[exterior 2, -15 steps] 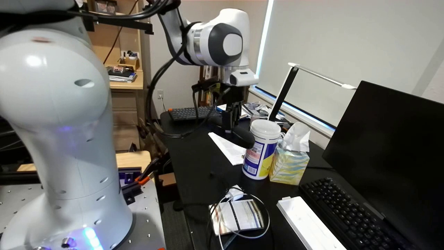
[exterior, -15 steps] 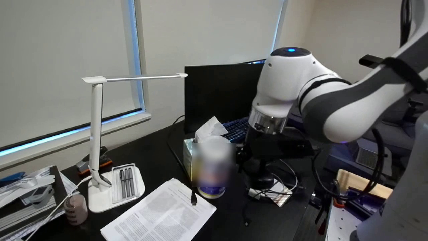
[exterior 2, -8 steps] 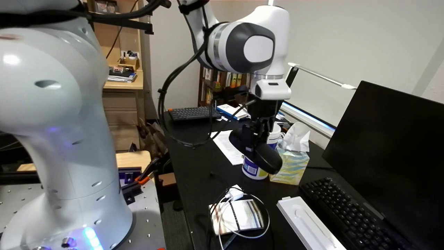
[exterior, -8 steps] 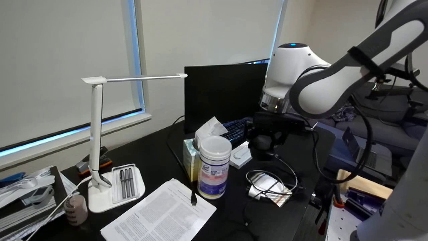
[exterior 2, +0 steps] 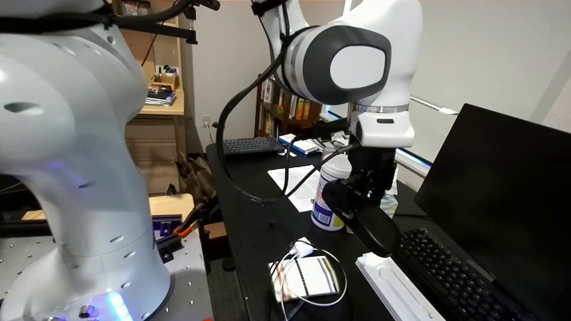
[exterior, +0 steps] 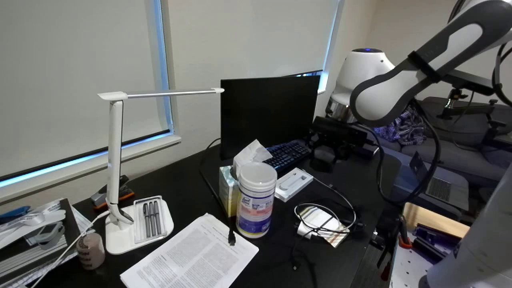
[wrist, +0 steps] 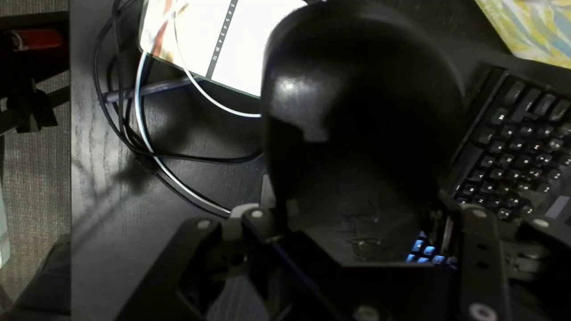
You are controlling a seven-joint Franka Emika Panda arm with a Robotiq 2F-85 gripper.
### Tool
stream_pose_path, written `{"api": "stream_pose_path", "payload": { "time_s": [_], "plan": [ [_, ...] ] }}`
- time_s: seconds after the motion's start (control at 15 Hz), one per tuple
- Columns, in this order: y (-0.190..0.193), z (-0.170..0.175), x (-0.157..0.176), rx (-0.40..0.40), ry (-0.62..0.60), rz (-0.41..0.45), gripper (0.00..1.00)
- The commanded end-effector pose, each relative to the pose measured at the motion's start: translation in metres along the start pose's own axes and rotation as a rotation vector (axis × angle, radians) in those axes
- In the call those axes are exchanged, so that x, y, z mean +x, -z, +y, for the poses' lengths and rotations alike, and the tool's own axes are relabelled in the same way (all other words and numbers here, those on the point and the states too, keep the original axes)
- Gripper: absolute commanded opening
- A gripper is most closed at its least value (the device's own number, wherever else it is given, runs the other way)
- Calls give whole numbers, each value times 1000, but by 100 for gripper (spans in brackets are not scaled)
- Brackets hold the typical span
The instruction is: Move the eyeglass case to the right
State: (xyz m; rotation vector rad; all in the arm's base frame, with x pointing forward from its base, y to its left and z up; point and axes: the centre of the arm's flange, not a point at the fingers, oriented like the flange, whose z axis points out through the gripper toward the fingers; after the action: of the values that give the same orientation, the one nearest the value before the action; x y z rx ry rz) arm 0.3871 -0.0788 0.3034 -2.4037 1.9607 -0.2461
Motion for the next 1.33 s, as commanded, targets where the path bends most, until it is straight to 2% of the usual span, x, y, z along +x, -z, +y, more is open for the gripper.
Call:
{"api": "stream_pose_path", "payload": {
  "time_s": [0.0,0.07,0.2,0.6,0.87,0.93,1.0,1.07,1.27],
  "plan": [
    [-3,-5,-13,-6,3,20,49],
    [-4,-9,-13,-13,0,21,49],
    [-9,-17,7,-16,-78,38,49],
    [-35,-11,139,-40,-387,115,49],
    [-58,-21,205,-57,-490,149,49],
    [-64,-25,213,-62,-493,149,49],
    [-44,0,194,-67,-462,138,49],
    [-51,-3,201,-75,-463,144,74],
    [-54,-3,198,-83,-458,143,74]
  ]
}}
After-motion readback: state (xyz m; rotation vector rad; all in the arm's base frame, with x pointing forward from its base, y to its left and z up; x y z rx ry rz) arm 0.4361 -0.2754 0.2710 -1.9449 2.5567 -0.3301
